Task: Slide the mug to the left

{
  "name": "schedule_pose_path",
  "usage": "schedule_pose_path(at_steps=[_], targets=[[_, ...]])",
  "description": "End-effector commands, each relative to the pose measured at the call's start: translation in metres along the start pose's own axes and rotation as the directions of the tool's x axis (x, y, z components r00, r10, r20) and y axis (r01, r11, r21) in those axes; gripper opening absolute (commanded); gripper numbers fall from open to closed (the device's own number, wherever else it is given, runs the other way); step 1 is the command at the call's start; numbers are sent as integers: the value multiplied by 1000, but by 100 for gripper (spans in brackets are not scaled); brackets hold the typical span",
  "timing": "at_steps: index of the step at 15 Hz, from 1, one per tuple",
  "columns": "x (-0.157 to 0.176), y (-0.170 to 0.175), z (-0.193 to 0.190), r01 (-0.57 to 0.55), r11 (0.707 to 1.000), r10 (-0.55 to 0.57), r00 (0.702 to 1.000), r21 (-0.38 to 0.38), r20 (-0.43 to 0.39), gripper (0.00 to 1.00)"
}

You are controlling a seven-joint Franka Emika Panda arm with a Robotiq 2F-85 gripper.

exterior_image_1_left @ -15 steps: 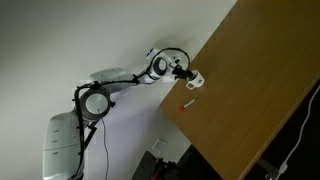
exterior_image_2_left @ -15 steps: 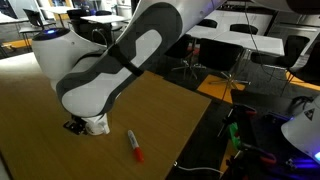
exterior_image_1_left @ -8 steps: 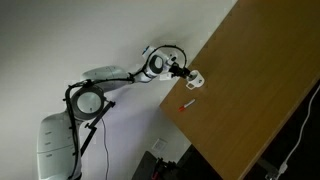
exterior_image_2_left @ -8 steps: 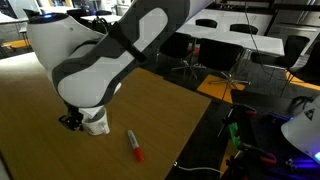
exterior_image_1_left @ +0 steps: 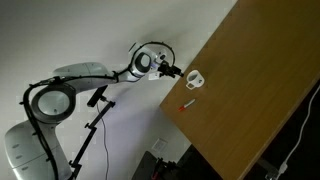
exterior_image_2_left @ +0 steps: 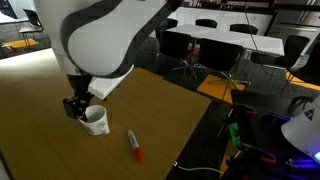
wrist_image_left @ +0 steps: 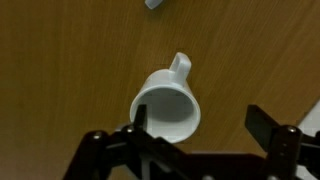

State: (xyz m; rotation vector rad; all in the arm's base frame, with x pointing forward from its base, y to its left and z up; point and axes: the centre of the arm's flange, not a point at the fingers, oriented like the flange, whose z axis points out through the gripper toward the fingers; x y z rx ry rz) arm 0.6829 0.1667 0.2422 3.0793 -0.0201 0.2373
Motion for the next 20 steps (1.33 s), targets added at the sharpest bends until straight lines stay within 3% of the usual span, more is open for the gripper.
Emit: schedule_pose_path(at_steps=[1, 5, 11, 12, 20], targets=[[-64, 21, -55, -6, 1000, 6, 1000, 20, -24, 100], [-101, 37, -82, -29, 1000, 29, 999, 6, 16, 100], [-152, 54, -93, -45, 999, 44, 997, 1, 68, 100], [-124, 49, -78, -25, 1000, 25, 997, 7, 73, 100], [-140, 52, -84, -24, 1000, 23, 996, 9, 81, 100]])
